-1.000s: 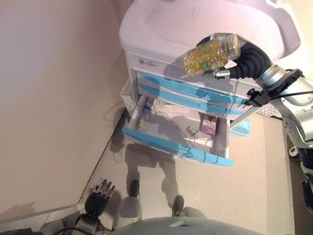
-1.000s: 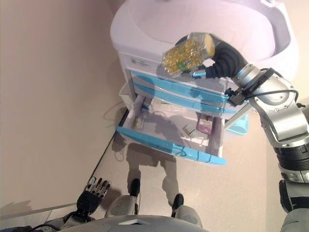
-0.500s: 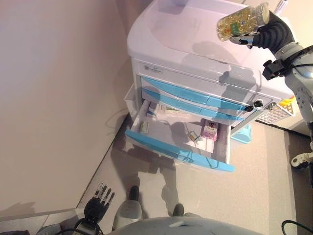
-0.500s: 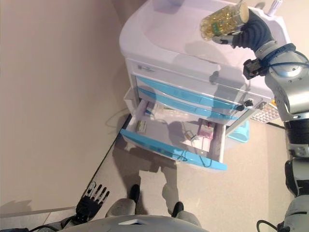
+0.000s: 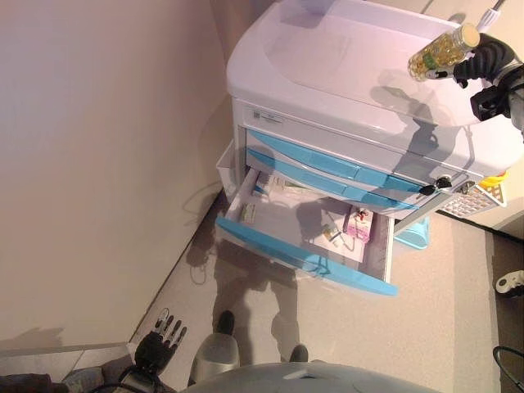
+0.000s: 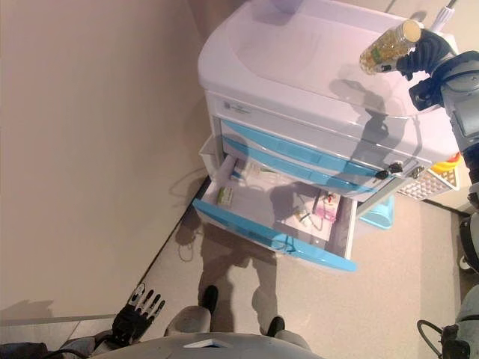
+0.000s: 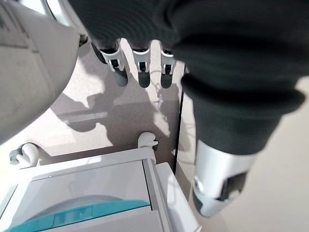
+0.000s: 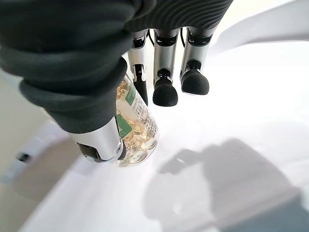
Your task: Open the drawer and pick up the medicine
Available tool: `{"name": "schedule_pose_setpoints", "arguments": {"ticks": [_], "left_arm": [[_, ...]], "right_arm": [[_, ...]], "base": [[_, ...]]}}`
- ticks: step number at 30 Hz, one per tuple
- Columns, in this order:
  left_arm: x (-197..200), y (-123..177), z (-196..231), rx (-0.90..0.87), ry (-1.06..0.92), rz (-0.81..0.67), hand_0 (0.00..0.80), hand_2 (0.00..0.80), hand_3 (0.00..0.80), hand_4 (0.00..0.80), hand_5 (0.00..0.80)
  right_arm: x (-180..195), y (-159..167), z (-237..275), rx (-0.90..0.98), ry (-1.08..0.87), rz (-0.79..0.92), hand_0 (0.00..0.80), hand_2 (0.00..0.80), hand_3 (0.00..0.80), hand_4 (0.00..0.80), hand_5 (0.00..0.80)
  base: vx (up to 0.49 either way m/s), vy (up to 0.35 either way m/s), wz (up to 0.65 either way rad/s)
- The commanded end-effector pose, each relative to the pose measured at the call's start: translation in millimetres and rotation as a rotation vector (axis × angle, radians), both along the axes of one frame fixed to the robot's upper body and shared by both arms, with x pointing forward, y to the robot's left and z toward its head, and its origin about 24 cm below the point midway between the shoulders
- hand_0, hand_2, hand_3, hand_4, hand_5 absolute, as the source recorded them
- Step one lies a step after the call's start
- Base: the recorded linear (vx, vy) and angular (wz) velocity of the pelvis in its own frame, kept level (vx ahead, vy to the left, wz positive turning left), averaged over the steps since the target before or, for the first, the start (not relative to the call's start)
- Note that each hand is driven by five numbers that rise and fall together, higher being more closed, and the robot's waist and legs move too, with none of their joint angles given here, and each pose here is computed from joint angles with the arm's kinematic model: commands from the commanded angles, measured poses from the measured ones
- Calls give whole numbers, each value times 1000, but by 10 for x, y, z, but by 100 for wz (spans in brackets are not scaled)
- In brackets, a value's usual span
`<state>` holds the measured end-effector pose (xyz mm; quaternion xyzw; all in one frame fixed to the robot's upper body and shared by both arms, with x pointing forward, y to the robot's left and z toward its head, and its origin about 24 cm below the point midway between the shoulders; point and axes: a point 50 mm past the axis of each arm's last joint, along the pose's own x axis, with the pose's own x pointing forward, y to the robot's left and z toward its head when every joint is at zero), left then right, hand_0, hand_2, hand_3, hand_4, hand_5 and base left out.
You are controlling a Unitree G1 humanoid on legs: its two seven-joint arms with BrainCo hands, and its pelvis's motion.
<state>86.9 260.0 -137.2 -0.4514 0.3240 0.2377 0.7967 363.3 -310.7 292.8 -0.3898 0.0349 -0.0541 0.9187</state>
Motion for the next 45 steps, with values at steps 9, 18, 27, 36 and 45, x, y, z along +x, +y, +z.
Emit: {"name": "schedule_pose_setpoints", "arguments": {"ticks": [9, 18, 27, 36, 45], "left_arm": [[32, 198, 83, 58, 10, -76, 0, 0, 0, 0, 0], [57, 228, 104, 59, 7, -106, 0, 0, 0, 0, 0], [40, 223, 115, 55, 2, -116, 0, 0, 0, 0, 0], [8, 198, 101, 49, 3, -109, 0, 0, 0, 0, 0], [-26, 203, 86, 45, 8, -86, 0, 0, 0, 0, 0]], "right_arm": [[17, -231, 190, -198, 120, -103, 800, 800, 800, 800, 800], [-9, -415, -4, -223, 214, -177, 0, 0, 0, 0, 0], [-19, -412, 82, -203, 148, -195, 0, 0, 0, 0, 0], [-48, -363, 341, -235, 44, -226, 0, 0, 0, 0, 0], [-131, -325, 626, -263, -52, -263, 0, 0, 0, 0, 0]], "base": [[5, -2, 3], [-1, -1, 3], [0, 0, 0], [0, 0, 0], [-9, 0, -2]]}}
